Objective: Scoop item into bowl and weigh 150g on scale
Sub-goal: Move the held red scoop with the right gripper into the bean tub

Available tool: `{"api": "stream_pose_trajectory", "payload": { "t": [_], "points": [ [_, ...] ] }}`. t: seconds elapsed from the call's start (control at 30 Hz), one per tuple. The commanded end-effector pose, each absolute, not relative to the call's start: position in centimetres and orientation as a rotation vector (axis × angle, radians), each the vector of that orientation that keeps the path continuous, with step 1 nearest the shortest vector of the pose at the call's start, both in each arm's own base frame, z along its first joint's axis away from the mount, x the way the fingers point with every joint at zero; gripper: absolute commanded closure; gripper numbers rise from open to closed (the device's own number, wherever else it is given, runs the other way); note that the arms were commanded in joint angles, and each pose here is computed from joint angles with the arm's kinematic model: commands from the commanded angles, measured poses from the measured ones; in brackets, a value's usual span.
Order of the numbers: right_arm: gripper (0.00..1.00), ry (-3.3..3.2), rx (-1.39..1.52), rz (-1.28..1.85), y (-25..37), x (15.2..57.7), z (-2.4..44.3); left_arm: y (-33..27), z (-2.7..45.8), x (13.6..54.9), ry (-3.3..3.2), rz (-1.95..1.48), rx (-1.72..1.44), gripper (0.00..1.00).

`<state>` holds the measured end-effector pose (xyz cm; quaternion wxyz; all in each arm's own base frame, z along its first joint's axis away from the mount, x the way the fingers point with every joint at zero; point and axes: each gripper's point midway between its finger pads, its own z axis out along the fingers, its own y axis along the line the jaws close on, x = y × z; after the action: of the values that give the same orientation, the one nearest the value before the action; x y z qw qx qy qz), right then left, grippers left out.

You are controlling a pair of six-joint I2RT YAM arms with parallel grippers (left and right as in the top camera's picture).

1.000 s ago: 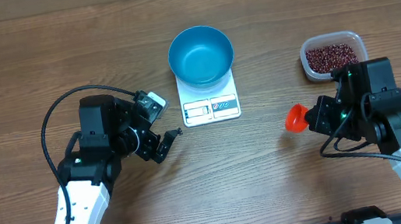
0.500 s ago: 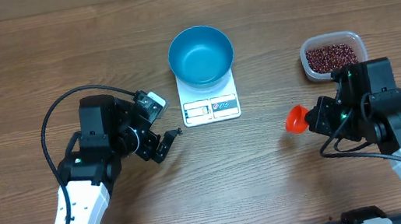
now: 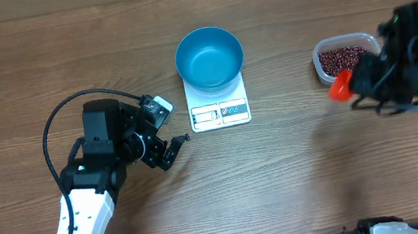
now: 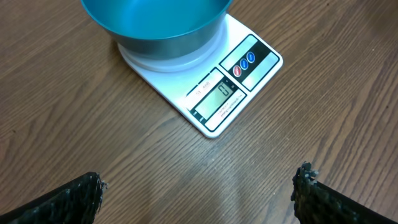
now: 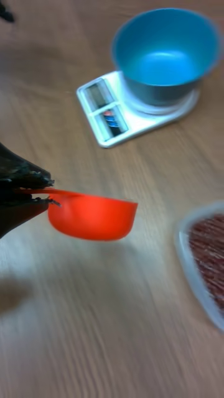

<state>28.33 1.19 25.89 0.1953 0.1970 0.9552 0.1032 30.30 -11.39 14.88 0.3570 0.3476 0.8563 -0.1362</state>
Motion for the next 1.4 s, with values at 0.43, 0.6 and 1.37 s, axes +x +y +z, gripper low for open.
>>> {"api": "stream_pose_trajectory", "payload": {
  "t": [0.43, 0.6, 1.37],
  "points": [
    [0.96, 2.627, 0.343, 0.090, -6.5, 37.2, 23.7, -11.4, 14.9, 30.4, 2.213, -0.353, 0.887, 0.00],
    [0.96, 2.692, 0.364, -0.033, -8.5, 38.7, 20.5, -11.4, 14.9, 30.4, 2.213, -0.352, 0.887, 0.00],
    [0.96, 2.830, 0.249, 0.005, -8.4, 41.1, 11.9, -11.4, 14.9, 30.3, 2.213, -0.353, 0.888, 0.00]
  ]
}}
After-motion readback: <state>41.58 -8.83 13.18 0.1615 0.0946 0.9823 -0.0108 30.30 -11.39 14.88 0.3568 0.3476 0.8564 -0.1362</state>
